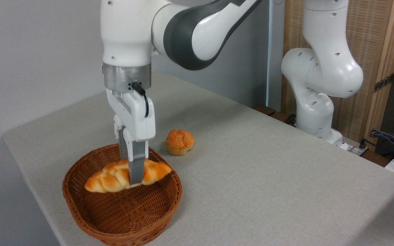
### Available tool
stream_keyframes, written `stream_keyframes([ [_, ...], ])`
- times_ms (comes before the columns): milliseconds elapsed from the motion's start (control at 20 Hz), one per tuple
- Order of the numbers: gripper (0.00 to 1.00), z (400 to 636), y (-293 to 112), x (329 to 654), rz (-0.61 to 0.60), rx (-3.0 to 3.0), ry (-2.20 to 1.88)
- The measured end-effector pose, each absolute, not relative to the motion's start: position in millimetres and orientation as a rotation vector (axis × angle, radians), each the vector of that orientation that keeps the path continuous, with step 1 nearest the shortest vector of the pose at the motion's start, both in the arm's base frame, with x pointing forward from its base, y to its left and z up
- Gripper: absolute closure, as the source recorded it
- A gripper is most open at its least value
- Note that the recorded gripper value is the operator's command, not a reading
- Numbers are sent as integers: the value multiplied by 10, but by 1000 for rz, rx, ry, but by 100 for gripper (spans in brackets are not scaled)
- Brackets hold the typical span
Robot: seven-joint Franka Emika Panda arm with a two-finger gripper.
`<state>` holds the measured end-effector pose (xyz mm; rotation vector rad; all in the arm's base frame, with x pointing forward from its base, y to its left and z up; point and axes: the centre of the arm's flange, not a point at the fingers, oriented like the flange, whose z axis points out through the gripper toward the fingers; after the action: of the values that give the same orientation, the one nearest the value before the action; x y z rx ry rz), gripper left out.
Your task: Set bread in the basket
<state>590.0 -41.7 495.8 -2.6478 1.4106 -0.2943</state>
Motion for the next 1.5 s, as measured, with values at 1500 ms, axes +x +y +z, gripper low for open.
stream_keyframes([
  [1500,0,4918,-609,5997,-259,-2810,1175],
])
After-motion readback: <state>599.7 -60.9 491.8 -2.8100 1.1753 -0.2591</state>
